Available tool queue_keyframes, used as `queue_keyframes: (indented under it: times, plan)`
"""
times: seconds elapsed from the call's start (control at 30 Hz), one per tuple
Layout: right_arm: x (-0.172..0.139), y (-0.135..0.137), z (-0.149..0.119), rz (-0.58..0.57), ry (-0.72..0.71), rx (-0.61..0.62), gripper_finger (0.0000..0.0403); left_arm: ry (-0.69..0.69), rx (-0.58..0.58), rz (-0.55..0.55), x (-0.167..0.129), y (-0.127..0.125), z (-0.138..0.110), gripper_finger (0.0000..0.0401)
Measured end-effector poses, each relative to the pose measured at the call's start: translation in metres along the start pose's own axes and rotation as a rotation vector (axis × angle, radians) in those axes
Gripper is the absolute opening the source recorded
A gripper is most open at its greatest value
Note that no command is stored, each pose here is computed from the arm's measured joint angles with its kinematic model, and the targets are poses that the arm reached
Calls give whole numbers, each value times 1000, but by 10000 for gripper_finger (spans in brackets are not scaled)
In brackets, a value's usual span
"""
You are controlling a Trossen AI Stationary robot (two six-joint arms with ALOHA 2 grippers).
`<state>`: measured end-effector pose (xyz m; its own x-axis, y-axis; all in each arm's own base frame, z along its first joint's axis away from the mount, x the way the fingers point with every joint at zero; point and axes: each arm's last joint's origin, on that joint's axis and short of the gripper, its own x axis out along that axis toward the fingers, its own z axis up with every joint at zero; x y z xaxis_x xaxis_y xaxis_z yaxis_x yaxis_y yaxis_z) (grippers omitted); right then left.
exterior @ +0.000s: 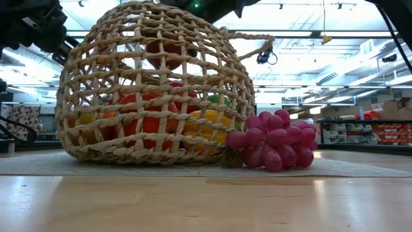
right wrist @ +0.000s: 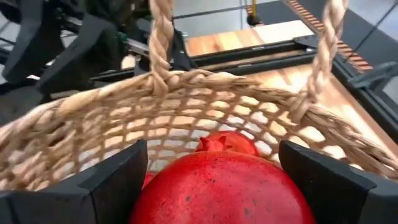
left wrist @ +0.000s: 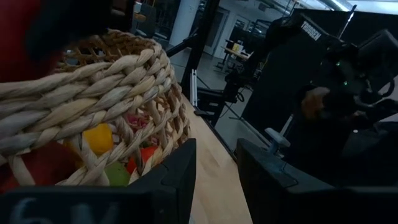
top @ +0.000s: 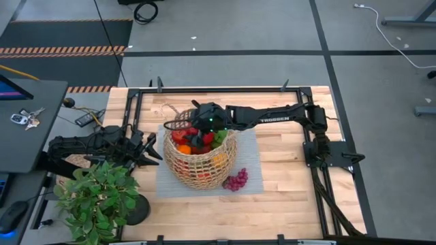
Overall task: Build produce basket
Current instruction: Put the pomegranate into the brown basket, then put the grapes into the brown basket
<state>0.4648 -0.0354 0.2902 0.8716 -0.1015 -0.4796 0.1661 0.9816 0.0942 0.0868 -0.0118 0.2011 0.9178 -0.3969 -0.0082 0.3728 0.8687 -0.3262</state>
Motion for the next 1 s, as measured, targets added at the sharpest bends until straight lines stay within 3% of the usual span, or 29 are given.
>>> queue_keyframes:
  times: [0.1, 0.27, 0.4, 0.6, 0.8, 1.0]
  plan:
    - [1, -6, -3, -38, 12, 3, 366, -1, 1, 0, 0, 0, 0, 121]
    - [1, -11, -3, 11, 20, 13, 394, 0, 0, 0, 0, 0, 0, 121]
    - [-1, -12, 1, 10, -2, 20, 394, 0, 0, 0, 0, 0, 0, 121]
    - [-30, -3, 31, 95, -85, -47, 397, 0, 0, 0, 0, 0, 0, 121]
    - [-80, 38, 52, 227, -96, -138, 392, 0, 1, 0, 0, 0, 0, 121]
    - [-114, 107, 33, 331, 7, -300, 392, -1, 0, 0, 0, 0, 0, 121]
